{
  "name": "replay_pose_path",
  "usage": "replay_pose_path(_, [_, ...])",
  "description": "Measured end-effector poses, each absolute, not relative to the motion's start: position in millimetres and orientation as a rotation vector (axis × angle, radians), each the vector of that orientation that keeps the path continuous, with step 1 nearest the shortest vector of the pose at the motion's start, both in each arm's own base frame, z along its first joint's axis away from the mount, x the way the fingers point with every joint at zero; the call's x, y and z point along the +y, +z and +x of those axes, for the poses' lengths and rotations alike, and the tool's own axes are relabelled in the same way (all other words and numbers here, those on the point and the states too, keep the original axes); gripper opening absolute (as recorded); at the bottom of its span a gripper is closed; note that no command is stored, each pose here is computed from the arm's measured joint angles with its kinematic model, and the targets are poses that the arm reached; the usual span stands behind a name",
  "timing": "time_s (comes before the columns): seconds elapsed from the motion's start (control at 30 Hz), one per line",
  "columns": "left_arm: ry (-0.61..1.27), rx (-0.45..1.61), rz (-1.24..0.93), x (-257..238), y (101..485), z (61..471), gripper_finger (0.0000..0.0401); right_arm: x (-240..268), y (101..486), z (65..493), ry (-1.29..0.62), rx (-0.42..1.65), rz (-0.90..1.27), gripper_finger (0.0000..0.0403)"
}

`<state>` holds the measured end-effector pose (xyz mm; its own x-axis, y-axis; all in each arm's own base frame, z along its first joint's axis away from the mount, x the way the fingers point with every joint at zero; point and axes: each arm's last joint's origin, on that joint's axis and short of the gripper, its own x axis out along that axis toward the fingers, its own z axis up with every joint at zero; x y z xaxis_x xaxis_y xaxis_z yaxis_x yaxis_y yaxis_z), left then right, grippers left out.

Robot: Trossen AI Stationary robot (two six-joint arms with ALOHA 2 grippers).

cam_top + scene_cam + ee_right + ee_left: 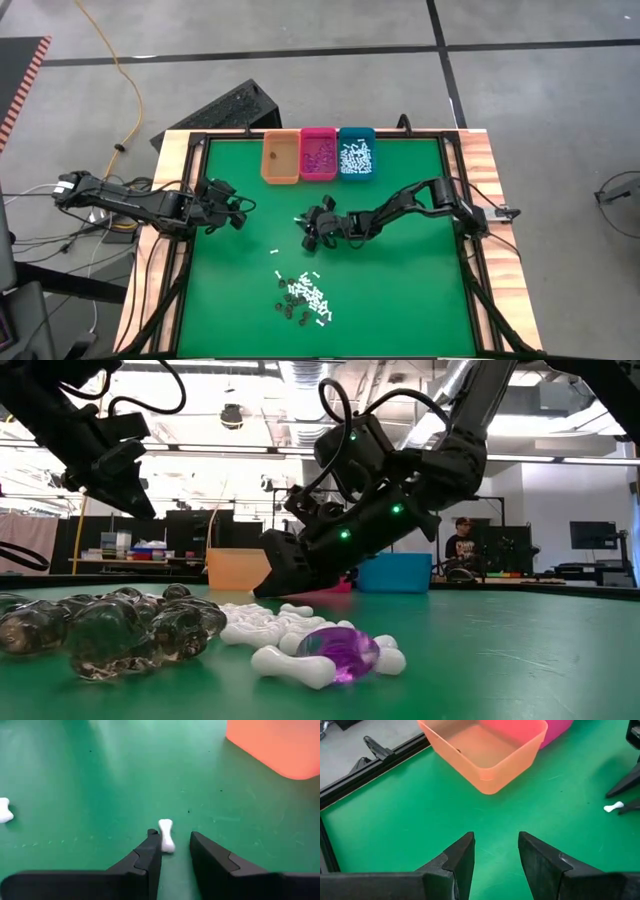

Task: Sort Halloween decoration
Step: Put the white bone toy into the blue bin

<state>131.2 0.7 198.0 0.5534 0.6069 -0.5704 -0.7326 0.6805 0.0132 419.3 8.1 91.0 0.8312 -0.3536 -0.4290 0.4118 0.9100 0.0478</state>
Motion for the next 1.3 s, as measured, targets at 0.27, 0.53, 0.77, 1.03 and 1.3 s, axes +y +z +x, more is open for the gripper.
replay_pose_path(0.27, [0.798,0.580,-0.231,1,198,131,0.0144,6,86,416,-0.419,0.493,0.129,0.0055])
replay_pose_path(0.53, [0.797,0.587,-0.229,1,198,131,0.0144,13,87,417,-0.411,0.477,0.105,0.0022])
replay_pose_path(0.77, [0.789,0.600,-0.230,1,197,130,0.0144,15,103,416,-0.410,0.445,0.109,0.0016])
replay_pose_path(1.03, [0.790,0.618,-0.223,1,196,129,0.0144,11,151,411,-0.440,0.356,0.032,0.0016])
replay_pose_path(1.3, [0.790,0.617,-0.226,1,196,129,0.0144,-36,200,386,-0.662,0.440,-0.091,0.0016])
